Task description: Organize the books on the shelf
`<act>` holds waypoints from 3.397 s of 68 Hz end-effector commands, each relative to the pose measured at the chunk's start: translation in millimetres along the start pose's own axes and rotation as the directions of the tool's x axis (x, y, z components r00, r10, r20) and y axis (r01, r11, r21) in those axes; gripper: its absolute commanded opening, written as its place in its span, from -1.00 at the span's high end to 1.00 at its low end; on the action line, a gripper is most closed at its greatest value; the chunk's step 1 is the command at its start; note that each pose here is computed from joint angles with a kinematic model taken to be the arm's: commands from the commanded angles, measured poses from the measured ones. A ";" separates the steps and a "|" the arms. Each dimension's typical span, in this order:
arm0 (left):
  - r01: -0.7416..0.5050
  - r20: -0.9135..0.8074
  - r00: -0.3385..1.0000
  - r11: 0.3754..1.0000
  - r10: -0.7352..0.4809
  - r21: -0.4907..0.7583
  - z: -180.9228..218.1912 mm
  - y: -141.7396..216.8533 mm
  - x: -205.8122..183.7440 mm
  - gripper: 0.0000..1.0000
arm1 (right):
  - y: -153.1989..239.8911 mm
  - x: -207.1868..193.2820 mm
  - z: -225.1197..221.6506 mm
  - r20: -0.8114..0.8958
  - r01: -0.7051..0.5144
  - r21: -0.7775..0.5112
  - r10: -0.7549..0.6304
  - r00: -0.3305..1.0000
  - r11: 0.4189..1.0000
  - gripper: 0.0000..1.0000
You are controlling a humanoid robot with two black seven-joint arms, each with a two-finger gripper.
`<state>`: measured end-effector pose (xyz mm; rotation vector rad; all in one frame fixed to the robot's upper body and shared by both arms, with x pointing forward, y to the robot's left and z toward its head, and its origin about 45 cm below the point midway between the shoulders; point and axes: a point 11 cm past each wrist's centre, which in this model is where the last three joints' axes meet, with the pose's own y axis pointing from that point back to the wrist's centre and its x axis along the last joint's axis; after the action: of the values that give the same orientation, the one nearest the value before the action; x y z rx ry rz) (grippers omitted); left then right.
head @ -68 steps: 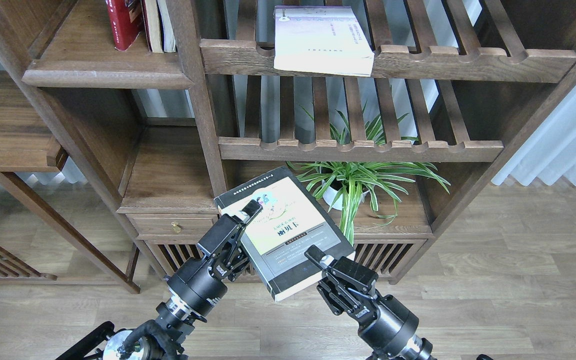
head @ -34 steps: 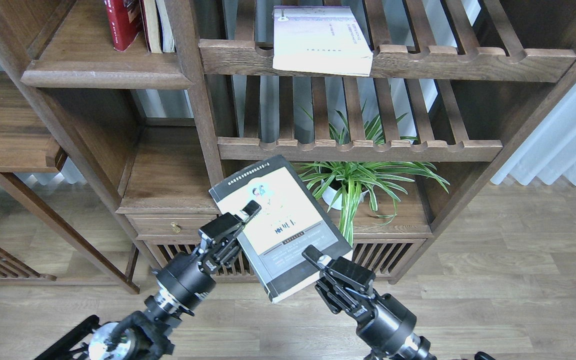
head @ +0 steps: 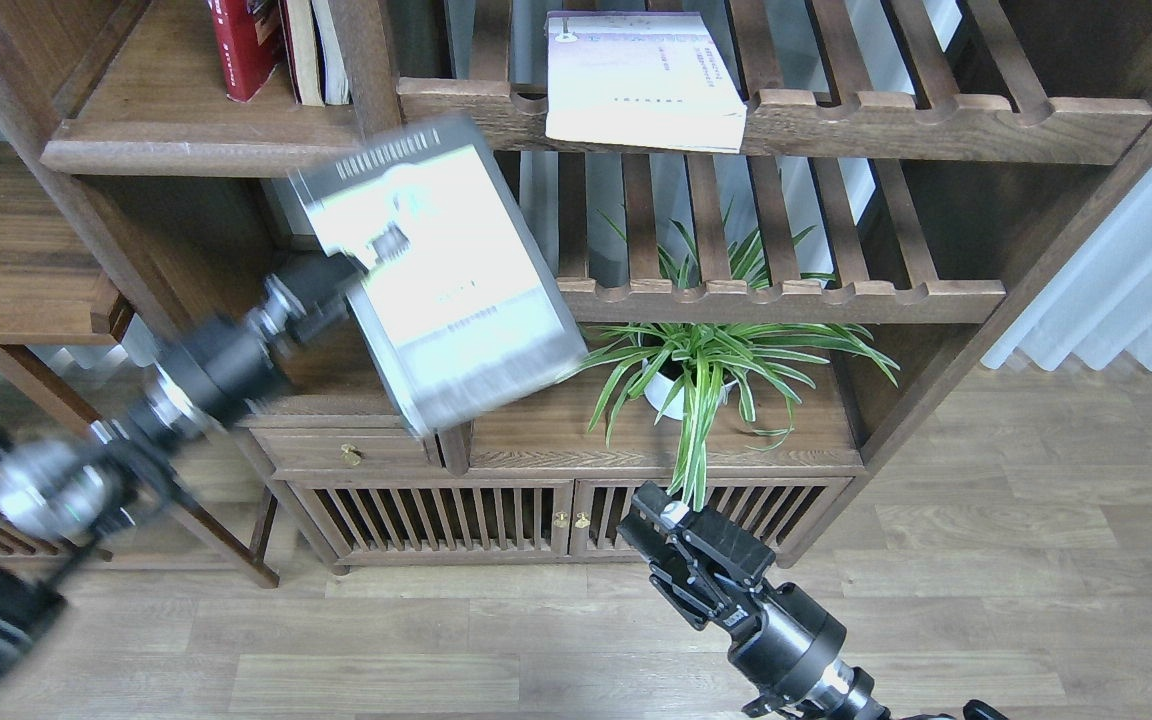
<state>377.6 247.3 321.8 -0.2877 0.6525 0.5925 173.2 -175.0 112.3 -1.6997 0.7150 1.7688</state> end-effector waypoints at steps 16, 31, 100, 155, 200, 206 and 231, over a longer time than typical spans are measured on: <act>-0.254 0.645 0.737 0.967 0.202 -0.013 189.8 63.9 -81.7 0.98 | -6.5 2.5 2.7 0.016 0.009 0.011 -0.009 1.000 1.000 -0.28; -0.329 0.745 0.603 0.940 0.284 -0.091 224.1 92.4 -103.7 0.98 | -10.8 0.7 4.8 0.022 0.022 0.011 -0.022 1.000 1.000 -0.28; -0.258 0.685 0.553 0.879 0.474 -0.400 272.7 72.0 -49.9 0.99 | -17.9 -3.3 7.4 0.029 0.044 0.009 -0.044 0.999 0.999 -0.28; -0.188 0.569 0.650 0.832 0.504 -0.521 248.2 36.6 6.8 1.00 | -38.3 -16.8 4.0 0.020 0.103 0.012 -0.103 0.994 0.995 -0.27; -0.180 0.620 0.629 0.864 0.469 -0.471 220.1 -19.1 20.2 0.98 | -63.4 -31.6 15.3 0.055 0.180 0.011 -0.180 0.982 0.984 -0.27; -0.181 0.611 0.634 0.860 0.473 -0.477 216.5 -22.7 25.0 0.96 | -64.4 -32.5 14.7 0.055 0.184 0.014 -0.184 0.981 0.983 -0.27; -0.218 0.554 0.638 0.816 0.534 -0.536 216.4 -16.5 45.4 0.98 | -67.2 -35.0 13.7 0.064 0.194 0.050 -0.197 0.978 0.980 -0.27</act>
<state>516.9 349.5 458.9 -0.2819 -0.1844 1.1850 213.3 -123.8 146.5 -1.6237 0.5447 1.6564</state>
